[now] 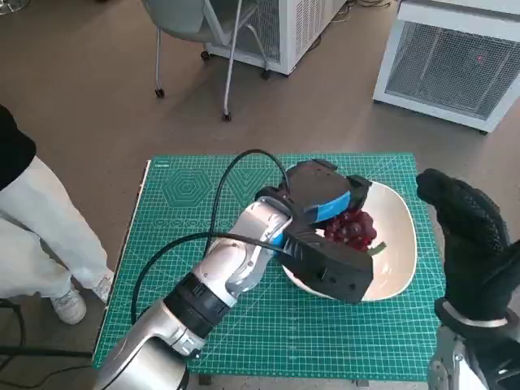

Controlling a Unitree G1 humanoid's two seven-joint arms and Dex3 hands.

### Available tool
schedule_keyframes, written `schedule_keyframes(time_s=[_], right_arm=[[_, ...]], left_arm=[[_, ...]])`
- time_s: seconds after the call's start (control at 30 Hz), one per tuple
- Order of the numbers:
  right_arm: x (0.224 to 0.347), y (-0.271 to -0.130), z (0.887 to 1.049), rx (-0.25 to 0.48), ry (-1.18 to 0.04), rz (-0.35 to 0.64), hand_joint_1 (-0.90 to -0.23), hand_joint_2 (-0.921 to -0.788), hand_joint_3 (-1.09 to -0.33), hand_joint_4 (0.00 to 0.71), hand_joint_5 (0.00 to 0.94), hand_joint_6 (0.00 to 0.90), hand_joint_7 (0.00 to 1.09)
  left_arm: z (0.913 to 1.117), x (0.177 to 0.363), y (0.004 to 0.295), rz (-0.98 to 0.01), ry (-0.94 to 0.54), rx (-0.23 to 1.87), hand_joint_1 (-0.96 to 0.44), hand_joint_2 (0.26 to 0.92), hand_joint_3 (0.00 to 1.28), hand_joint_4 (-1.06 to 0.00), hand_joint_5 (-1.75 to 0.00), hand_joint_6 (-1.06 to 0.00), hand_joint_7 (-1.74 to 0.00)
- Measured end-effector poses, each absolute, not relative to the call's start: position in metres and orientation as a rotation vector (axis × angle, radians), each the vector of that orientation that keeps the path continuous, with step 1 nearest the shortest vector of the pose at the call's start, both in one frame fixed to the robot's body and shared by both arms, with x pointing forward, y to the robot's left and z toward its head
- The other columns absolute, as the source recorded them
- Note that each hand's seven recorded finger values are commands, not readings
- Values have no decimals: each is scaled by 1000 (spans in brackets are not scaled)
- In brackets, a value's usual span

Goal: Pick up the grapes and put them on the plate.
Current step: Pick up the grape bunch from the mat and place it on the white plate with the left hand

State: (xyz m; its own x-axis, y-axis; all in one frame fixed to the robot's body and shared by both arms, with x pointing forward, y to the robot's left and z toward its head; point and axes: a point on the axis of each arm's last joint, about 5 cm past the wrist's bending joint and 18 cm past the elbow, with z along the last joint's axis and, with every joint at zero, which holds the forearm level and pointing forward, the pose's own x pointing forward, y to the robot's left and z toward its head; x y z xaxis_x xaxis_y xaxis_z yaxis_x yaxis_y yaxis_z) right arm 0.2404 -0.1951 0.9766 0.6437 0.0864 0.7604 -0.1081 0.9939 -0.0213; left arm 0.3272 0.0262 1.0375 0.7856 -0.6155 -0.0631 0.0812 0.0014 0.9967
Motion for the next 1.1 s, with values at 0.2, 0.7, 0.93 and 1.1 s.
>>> schedule_keyframes(time_s=[0.2,0.7,0.93,1.1], right_arm=[[241,-194,976,25,-862,111,-518,-921,-672,418,1,28,607],[241,-192,976,22,-853,111,-520,-921,-673,418,1,24,612],[242,-191,975,27,-849,112,-522,-921,-670,418,1,25,614],[244,-190,974,36,-843,113,-523,-921,-670,414,0,24,614]], left_arm=[[1034,329,26,-591,-427,1473,5,921,248,-504,-1432,-416,-1308],[1027,345,34,-805,-219,1326,-225,729,106,-44,-84,-112,-34],[1018,348,39,-836,-203,1304,-404,753,55,-2,-5,-9,-2],[1010,349,42,-823,-255,1283,-528,818,44,0,0,-1,0]])
